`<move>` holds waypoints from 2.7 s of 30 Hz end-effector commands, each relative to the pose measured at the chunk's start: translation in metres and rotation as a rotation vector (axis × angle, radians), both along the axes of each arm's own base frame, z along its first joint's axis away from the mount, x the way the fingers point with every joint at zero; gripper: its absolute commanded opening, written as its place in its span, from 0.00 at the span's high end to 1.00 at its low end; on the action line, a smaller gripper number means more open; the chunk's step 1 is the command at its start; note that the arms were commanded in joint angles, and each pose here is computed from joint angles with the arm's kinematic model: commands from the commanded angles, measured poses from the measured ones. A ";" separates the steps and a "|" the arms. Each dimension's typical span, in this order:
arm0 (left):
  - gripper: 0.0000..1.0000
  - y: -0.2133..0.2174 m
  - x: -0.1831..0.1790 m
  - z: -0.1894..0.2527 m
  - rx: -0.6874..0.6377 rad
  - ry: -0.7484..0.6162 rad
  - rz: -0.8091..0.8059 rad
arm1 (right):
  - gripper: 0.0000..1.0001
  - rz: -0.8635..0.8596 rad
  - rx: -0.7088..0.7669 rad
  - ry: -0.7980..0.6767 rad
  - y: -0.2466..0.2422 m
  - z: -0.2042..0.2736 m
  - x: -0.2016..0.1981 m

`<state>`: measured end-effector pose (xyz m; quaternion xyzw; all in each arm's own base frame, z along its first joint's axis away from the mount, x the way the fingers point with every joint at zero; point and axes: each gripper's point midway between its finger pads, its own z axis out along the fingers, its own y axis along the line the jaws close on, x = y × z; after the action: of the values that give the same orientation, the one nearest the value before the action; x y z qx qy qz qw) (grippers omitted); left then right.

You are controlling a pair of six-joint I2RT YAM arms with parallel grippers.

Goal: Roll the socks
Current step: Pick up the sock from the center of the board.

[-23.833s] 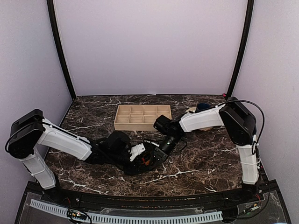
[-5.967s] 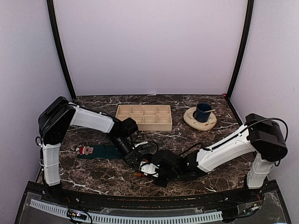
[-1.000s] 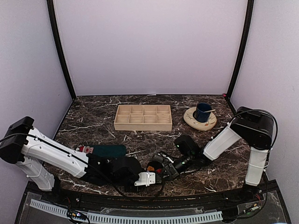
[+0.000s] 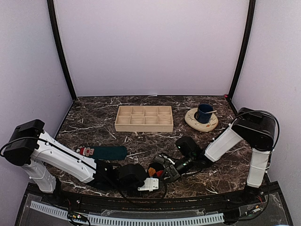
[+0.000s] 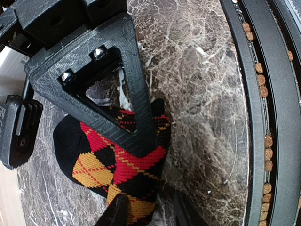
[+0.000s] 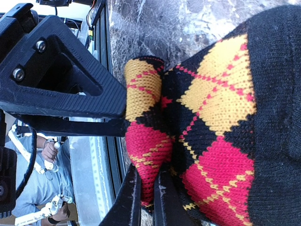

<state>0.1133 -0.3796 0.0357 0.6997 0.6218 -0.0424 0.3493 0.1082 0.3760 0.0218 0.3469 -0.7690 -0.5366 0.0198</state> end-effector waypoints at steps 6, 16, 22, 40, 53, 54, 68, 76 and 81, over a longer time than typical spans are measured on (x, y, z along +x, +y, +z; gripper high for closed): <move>0.63 -0.009 -0.001 0.010 -0.025 -0.028 -0.021 | 0.96 -0.021 -0.198 0.115 -0.031 -0.045 -0.018; 0.63 -0.011 0.001 0.001 -0.008 -0.045 -0.032 | 0.96 -0.012 -0.197 0.120 -0.033 -0.045 -0.021; 0.62 -0.014 0.006 -0.001 -0.001 -0.081 -0.032 | 0.96 -0.008 -0.201 0.127 -0.034 -0.045 -0.023; 0.77 -0.006 0.008 -0.032 0.109 -0.081 -0.034 | 0.96 -0.004 -0.215 0.135 -0.037 -0.048 -0.024; 1.00 -0.001 0.000 -0.043 0.154 -0.001 -0.020 | 0.81 -0.084 -0.249 0.096 -0.050 -0.047 -0.009; 1.00 -0.002 -0.002 -0.043 0.159 0.014 -0.023 | 0.79 -0.091 -0.251 0.091 -0.051 -0.047 -0.007; 1.00 -0.004 -0.024 -0.046 0.247 0.236 -0.043 | 0.67 -0.178 -0.247 0.007 -0.063 -0.033 0.010; 1.00 -0.005 -0.034 -0.041 0.324 0.426 -0.050 | 0.62 -0.265 -0.248 -0.059 -0.076 -0.025 0.023; 1.00 -0.007 -0.034 -0.029 0.322 0.526 -0.045 | 0.61 -0.306 -0.244 -0.097 -0.080 -0.023 0.029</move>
<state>0.1133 -0.4237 0.0279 0.7171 0.6601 -0.1072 0.1962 0.1272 0.3196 0.0260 0.2852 -0.8279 -0.4810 -0.0425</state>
